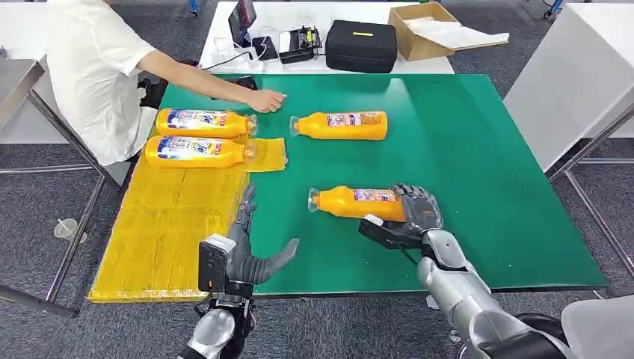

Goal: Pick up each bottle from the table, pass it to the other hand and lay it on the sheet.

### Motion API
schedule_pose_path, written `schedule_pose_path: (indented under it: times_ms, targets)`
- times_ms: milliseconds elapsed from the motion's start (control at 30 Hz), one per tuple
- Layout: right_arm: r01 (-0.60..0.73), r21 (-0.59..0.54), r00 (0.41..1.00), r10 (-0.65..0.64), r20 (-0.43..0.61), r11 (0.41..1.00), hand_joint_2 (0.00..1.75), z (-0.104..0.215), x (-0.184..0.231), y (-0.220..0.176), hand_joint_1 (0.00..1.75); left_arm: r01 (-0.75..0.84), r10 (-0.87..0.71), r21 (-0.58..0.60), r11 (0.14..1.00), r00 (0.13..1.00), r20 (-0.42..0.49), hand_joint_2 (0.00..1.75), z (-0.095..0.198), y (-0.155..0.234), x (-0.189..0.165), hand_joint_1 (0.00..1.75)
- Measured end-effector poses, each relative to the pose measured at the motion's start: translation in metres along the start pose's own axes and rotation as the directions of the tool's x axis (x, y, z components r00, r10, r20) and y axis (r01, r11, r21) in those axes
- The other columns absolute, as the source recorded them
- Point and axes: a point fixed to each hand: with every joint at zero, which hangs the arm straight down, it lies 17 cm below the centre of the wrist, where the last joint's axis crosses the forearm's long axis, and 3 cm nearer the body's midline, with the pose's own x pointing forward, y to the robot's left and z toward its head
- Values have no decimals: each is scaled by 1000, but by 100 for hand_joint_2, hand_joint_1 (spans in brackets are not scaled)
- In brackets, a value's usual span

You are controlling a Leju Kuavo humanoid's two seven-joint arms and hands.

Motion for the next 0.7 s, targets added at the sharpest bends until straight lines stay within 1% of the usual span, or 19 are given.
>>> schedule_pose_path:
  times_ms: [167,400,467,533,633,700]
  targets:
    - [42,7,998,-43,37,999,175,1,4,0,175,-3,3,-8,1000,1000,0,175,0,-2,0,0]
    - [55,8,998,-55,40,998,175,1,3,1,175,-2,2,-9,1000,1000,-1,175,-1,-2,0,0]
    - [76,4,996,-76,47,997,175,2,5,0,175,-3,3,-10,1000,1000,-1,175,0,-2,0,0]
    - [148,-7,986,-147,83,989,175,4,12,0,175,-12,12,-13,1000,1000,1,175,0,-3,0,0]
    - [291,-52,949,-281,147,955,175,8,26,-7,175,-55,55,-5,998,998,-4,175,0,-2,0,0]
    - [326,-66,936,-313,159,943,175,10,32,-7,175,-68,68,-2,998,998,-5,175,0,-2,1,0]
